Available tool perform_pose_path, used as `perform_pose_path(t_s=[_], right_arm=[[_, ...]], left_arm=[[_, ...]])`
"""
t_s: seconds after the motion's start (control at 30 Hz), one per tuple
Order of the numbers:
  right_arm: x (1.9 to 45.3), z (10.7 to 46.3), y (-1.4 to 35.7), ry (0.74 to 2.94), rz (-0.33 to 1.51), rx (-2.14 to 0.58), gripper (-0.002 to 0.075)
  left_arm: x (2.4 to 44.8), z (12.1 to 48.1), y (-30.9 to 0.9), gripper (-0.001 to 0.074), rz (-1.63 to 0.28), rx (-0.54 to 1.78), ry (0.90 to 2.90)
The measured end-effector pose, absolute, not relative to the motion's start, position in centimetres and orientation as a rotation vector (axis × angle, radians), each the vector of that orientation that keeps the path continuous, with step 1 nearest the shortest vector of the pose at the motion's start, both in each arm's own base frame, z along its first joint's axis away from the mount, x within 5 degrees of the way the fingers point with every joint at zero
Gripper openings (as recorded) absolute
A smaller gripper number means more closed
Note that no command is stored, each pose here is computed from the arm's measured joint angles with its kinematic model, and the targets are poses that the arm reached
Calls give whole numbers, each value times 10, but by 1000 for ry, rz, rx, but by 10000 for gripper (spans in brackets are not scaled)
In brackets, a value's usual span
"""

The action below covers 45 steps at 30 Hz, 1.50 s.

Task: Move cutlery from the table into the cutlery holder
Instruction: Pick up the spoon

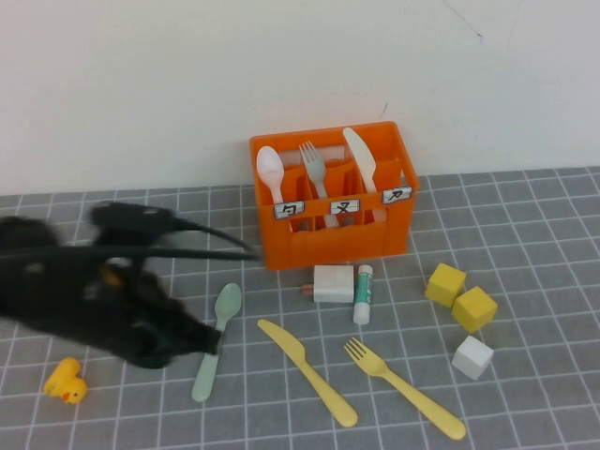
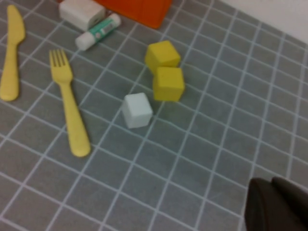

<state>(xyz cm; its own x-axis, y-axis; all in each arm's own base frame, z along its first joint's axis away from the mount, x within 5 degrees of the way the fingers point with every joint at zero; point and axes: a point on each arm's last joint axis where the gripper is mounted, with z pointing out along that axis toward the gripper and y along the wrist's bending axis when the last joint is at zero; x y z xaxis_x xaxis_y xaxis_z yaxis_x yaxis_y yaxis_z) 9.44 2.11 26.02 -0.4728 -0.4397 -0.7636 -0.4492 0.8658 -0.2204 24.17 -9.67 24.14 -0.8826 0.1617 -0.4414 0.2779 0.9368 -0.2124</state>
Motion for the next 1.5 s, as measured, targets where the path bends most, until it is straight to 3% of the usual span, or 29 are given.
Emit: perform_pose_path(t_s=[0.1,0.23,0.3,0.5,0.63,1.13,1.33,1.5], right_arm=[[94,247,24,2123,59,-655,-3],[94,244,26,2107,73,-669,-3],[95,245,26,2100,71,-668,-3],[96,246,25,2082,57,-659,-3],[96,246,25,2077,50,-663,-3],[97,247,25,2071,46,-668,-3],[97,247,25,2070,45,-670,-3],[97,247,25,2069,44,-672,-3]], left_arm=[[261,231,-122,0,-278,365,2701],[291,210,-133,15,-85,338,2783],[305,200,-135,62,-7,356,2798],[341,166,-147,332,87,395,2818],[358,142,-153,391,138,440,2829],[375,115,-161,392,133,401,2829],[374,114,-163,330,87,303,2854],[373,113,-165,224,49,258,2872]])
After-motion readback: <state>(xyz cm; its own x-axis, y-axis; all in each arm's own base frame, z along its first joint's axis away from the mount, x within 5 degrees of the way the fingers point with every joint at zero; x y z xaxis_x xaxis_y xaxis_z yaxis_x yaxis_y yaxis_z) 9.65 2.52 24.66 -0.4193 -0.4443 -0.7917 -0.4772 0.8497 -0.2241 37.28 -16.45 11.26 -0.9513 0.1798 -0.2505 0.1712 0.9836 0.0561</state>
